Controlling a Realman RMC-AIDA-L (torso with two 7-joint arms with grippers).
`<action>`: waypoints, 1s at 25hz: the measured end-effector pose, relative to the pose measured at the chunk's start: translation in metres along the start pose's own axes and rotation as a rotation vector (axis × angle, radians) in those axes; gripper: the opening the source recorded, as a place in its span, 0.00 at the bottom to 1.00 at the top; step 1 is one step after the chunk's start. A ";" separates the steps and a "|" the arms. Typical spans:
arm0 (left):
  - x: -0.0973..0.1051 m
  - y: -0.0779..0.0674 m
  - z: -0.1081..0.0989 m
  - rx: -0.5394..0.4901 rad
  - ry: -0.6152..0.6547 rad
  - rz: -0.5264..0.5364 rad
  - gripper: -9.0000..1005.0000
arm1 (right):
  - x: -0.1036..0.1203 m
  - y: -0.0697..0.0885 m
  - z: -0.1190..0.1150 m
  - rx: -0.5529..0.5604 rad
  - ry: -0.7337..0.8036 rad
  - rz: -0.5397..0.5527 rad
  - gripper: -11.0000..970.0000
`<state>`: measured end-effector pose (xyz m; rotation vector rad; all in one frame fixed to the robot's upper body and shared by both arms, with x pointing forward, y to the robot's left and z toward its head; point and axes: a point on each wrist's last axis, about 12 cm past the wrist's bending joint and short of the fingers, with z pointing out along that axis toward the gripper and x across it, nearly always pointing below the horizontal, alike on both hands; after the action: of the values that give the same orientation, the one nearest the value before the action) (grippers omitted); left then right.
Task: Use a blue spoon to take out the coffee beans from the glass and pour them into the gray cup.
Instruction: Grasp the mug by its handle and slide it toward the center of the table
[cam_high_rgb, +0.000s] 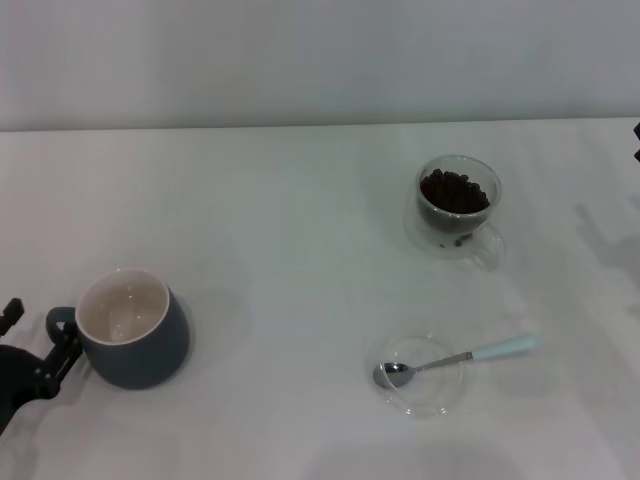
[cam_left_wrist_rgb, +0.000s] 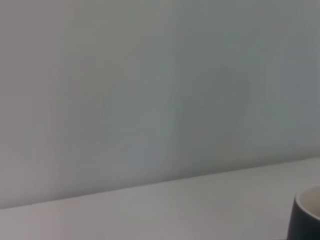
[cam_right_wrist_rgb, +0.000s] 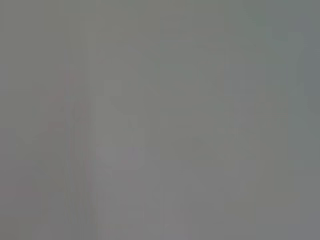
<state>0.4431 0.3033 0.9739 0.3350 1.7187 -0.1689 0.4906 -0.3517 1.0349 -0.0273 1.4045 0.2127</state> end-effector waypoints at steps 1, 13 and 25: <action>0.000 -0.001 0.001 0.002 0.003 0.010 0.83 | 0.000 0.000 0.000 0.000 0.000 0.000 0.90; -0.004 -0.009 0.010 0.022 -0.010 0.048 0.39 | 0.000 0.000 0.001 0.000 0.003 0.000 0.90; -0.017 -0.026 0.036 0.076 -0.045 0.079 0.13 | 0.000 0.000 0.002 -0.001 0.003 0.000 0.90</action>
<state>0.4710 0.2662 0.9820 0.4512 1.6544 -0.1832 0.4924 -0.3511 1.0351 -0.0282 1.4072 0.2132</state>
